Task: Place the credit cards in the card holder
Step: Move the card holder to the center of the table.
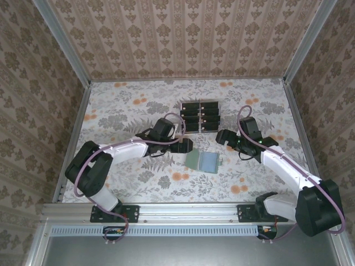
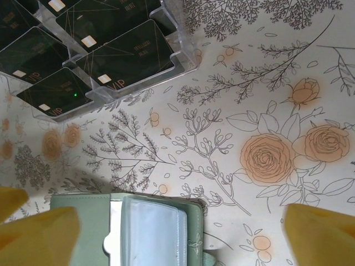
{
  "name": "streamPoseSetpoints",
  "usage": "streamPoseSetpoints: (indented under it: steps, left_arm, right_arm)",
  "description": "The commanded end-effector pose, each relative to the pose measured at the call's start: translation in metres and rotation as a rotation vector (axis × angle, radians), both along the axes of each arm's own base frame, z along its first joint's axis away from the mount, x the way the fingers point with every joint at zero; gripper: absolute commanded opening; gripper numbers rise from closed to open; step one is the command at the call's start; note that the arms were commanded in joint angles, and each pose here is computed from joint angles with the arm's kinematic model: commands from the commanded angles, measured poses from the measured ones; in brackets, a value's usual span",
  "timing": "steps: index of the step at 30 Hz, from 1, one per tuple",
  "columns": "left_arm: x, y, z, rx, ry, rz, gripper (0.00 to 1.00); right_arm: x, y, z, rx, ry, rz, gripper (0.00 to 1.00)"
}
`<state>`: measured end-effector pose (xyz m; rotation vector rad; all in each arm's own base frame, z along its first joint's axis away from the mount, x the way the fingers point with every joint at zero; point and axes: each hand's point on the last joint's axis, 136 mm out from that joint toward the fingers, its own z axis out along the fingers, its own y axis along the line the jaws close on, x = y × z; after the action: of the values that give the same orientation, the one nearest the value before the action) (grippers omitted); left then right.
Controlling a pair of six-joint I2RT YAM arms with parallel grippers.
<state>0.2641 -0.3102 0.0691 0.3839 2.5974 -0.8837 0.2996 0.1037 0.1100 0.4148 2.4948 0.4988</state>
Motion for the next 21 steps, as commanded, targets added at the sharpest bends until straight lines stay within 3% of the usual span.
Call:
streamPoseSetpoints:
  steps: [1,12,18,21]
  left_arm:
    - [-0.001,-0.013,-0.007,-0.004,0.004,-0.012,0.96]
    - [-0.014,-0.038,-0.018,-0.062,0.046,-0.051,0.71]
    - [-0.017,-0.044,-0.021,-0.104,0.064,-0.048,0.56]
    - [-0.018,-0.044,-0.023,-0.114,0.068,-0.044,0.43]
  right_arm:
    - [-0.003,0.000,-0.006,-0.001,0.022,-0.009,1.00]
    - [0.003,0.008,-0.014,0.029,0.044,0.004,0.99]
    - [0.004,0.021,-0.013,0.090,0.050,0.043,0.81]
    - [0.003,0.028,-0.009,0.115,0.050,0.066,0.71]
